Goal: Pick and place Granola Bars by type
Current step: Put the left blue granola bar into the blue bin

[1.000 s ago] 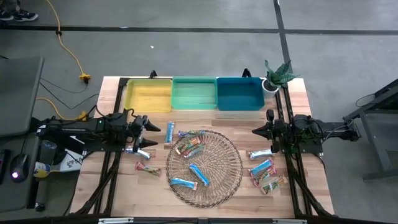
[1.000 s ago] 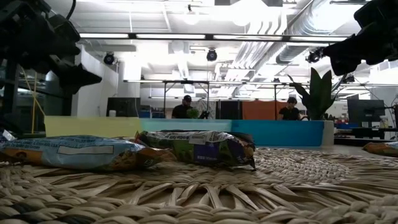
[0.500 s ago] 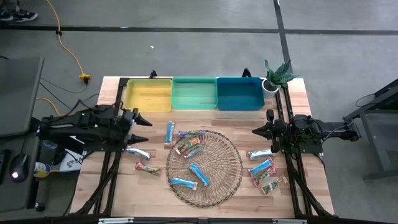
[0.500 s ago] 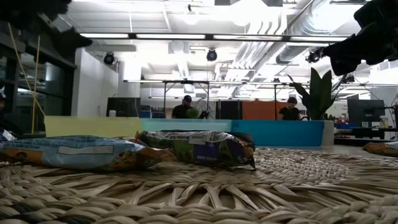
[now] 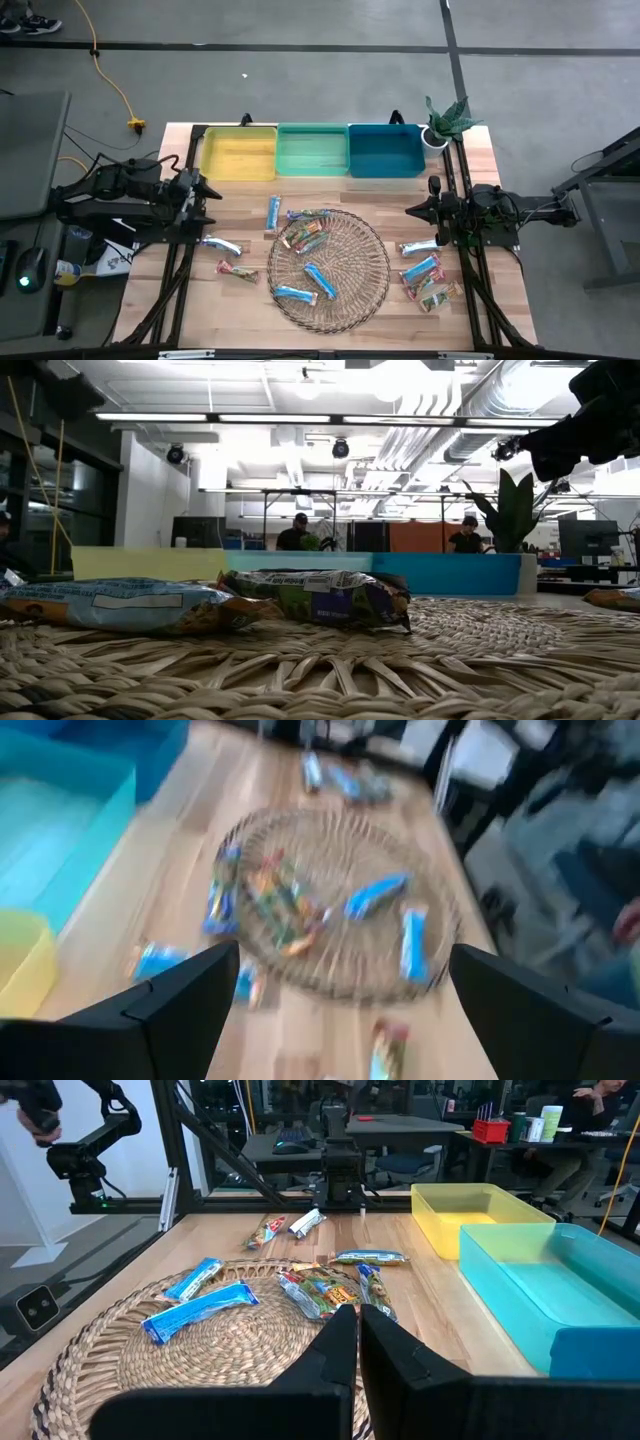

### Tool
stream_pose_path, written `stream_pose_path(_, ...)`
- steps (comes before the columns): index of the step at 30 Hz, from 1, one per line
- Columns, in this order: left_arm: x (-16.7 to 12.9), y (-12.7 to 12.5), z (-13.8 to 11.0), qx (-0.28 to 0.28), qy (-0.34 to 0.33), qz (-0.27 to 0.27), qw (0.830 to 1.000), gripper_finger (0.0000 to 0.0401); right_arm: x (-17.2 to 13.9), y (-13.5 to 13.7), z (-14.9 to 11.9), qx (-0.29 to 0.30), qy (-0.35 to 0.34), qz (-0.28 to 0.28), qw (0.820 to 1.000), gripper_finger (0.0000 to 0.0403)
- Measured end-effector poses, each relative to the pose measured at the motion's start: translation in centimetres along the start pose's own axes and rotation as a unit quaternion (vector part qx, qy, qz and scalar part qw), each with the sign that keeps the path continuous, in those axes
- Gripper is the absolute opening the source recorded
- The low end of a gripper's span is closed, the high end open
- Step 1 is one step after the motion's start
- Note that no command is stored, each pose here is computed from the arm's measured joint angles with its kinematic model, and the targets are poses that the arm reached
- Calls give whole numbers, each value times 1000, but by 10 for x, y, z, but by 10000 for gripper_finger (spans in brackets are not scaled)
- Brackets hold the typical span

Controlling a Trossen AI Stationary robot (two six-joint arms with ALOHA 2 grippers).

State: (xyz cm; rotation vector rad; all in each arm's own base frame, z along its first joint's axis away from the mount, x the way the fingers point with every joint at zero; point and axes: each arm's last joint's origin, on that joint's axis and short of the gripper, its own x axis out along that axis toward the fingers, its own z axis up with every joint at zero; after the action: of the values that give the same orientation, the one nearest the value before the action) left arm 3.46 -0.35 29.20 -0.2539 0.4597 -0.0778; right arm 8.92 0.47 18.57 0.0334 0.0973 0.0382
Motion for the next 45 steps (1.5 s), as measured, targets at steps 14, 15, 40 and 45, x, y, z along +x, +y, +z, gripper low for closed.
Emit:
stream_pose_path(14, 31, -1, 0, 1, 169, -86, 982, 358, 0, 0, 0, 0, 0, 0, 1000, 0)
stream_pose_path(15, 38, -1, 1, -3, 188, -94, 978, 358, 0, 0, 0, 0, 0, 0, 1000, 0)
stream_pose_path(40, 131, 14, -1, -126, 406, -54, 903, 358, 0, 0, 0, 0, 0, 0, 1000, 0)
stream_pose_path(45, 131, 13, -1, -155, 411, -52, 897, 358, 0, 0, 0, 0, 0, 0, 1000, 0)
